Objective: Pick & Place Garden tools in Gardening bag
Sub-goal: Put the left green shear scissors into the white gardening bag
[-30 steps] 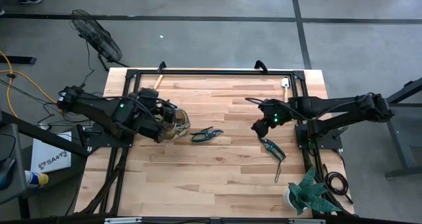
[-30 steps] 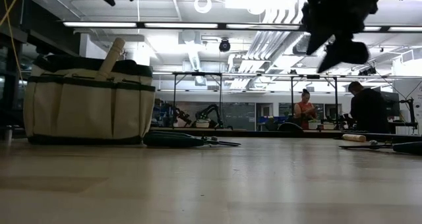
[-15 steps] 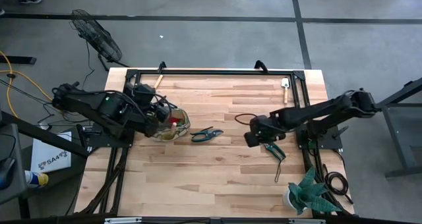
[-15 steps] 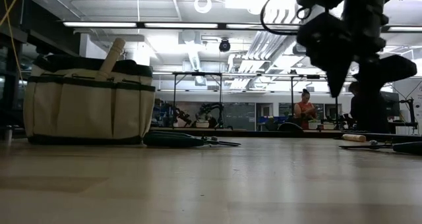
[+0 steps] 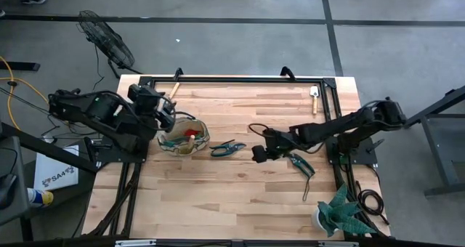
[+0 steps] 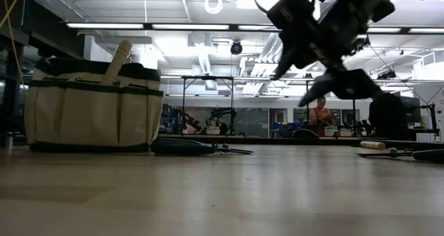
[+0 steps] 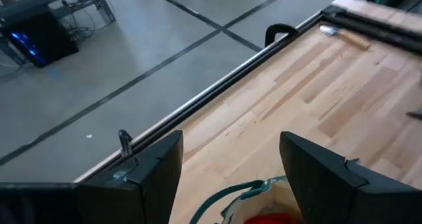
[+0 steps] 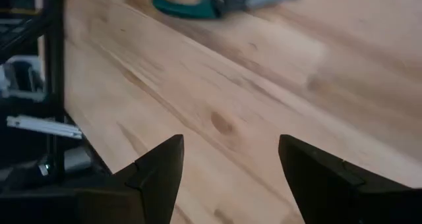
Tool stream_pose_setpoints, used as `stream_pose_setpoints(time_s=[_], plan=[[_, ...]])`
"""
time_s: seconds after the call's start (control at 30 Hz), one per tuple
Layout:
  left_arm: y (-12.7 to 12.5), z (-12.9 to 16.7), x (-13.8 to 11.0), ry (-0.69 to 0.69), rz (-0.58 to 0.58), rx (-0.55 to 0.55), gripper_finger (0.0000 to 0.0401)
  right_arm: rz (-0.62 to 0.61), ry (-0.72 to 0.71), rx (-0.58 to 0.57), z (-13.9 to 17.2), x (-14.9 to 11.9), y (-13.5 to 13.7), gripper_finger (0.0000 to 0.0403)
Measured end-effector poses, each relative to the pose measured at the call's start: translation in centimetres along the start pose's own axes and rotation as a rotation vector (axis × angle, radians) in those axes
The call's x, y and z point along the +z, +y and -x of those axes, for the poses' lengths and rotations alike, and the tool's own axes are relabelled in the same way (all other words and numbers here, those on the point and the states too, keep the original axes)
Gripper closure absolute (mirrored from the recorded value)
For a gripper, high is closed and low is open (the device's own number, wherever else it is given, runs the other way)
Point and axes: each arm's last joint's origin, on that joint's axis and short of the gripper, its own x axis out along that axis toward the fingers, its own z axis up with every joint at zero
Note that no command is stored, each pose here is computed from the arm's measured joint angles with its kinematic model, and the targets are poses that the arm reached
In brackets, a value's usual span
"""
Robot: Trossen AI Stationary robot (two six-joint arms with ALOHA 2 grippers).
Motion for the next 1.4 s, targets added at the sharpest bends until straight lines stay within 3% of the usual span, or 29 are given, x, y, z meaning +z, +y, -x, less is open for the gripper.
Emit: stream_pose_setpoints(time_s=[0.17, 0.33, 0.53, 0.8, 1.07, 1.4], plan=[[0.5, 0.3, 0.0, 0.012, 0.017, -0.024, 0.0155, 0.202, -0.024, 0.031, -0.5, 1.9, 0.5, 0.0163], [0.3, 0.3, 0.2, 0.025, 0.046, -0.060, 0.0155, 0.483, -0.078, 0.075, -0.7, 4.9, 2.9, 0.0163], [0.3, 0.3, 0.2, 0.025, 0.097, -0.066, 0.0155, 0.809, -0.133, 0.028, -1.4, 8.5, 4.6, 0.0163], [0.5, 0.4, 0.2, 0.017, 0.148, -0.058, 0.0155, 1.257, -0.117, -0.069, -3.5, 10.7, 3.8, 0.0163], [0.9, 0.4, -0.1, 0.026, 0.207, -0.024, 0.0155, 1.444, -0.053, -0.118, -7.0, 11.2, 1.9, 0.0163], [1.5, 0.6, -0.2, 0.024, 0.246, -0.007, 0.0155, 1.443, -0.033, -0.127, -9.0, 11.3, 0.8, 0.0163]])
